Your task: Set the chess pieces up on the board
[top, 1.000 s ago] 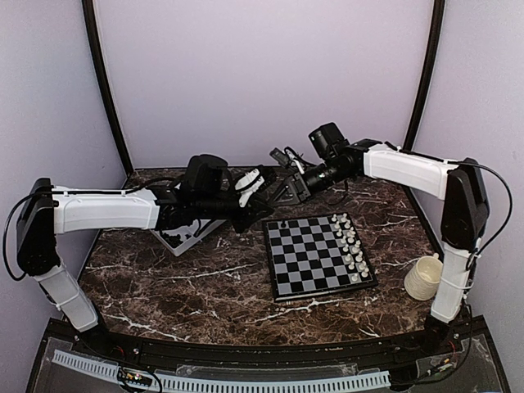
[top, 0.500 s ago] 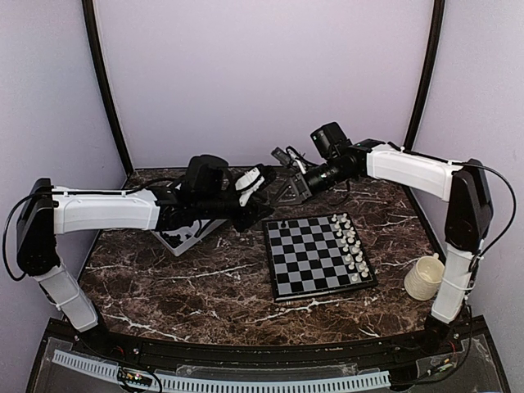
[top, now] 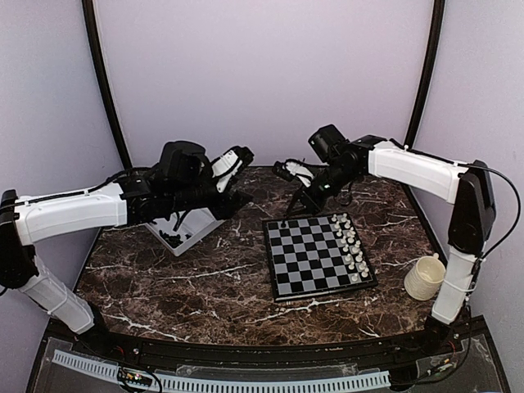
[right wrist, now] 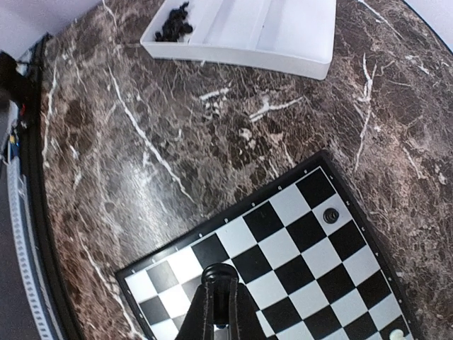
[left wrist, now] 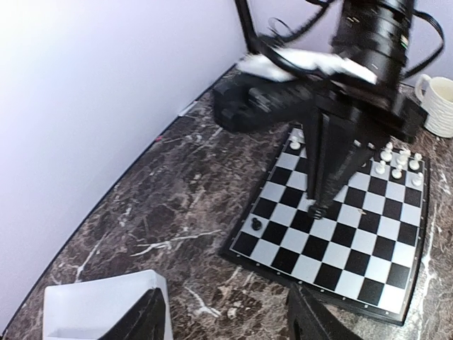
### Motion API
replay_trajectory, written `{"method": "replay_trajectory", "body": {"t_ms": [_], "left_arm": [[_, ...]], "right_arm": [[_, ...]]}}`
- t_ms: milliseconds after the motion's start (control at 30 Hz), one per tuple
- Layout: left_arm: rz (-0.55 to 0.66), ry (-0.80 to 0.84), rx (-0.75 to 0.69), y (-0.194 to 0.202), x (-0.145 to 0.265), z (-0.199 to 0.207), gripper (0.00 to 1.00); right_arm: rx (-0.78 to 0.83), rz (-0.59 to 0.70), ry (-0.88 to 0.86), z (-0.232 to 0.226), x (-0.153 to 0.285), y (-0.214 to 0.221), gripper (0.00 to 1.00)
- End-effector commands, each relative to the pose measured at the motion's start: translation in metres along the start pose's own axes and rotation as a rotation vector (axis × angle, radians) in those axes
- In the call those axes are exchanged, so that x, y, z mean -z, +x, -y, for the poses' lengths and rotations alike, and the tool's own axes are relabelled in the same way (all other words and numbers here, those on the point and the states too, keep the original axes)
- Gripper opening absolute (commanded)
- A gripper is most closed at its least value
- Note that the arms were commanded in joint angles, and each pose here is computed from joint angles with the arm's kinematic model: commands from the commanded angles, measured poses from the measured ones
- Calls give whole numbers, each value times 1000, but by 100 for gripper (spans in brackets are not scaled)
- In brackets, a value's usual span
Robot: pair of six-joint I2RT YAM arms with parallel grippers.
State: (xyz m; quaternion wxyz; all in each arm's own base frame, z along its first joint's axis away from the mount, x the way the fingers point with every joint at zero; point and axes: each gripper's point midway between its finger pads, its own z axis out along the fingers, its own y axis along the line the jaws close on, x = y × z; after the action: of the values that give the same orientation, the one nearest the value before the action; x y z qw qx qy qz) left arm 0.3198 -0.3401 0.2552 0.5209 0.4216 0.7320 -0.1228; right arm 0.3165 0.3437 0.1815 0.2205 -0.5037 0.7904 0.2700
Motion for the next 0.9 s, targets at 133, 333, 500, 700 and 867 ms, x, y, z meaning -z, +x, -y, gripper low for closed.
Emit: {"method": "replay_trajectory", "body": {"t_ms": [133, 333, 500, 700, 867], "left_arm": [[-2, -301, 212, 19, 29, -99, 63], [-2, -347, 241, 39, 37, -116, 63], [0, -377, 228, 39, 43, -121, 63], [2, -371, 221, 38, 45, -120, 63], [4, -373, 217, 38, 46, -120, 63]], "right_arm": [[348, -296, 32, -58, -30, 58, 0], [474, -400, 20, -89, -54, 80, 0], [488, -432, 25, -93, -72, 85, 0], [477, -466, 45, -86, -90, 92, 0], [469, -485, 51, -82, -97, 97, 0]]}}
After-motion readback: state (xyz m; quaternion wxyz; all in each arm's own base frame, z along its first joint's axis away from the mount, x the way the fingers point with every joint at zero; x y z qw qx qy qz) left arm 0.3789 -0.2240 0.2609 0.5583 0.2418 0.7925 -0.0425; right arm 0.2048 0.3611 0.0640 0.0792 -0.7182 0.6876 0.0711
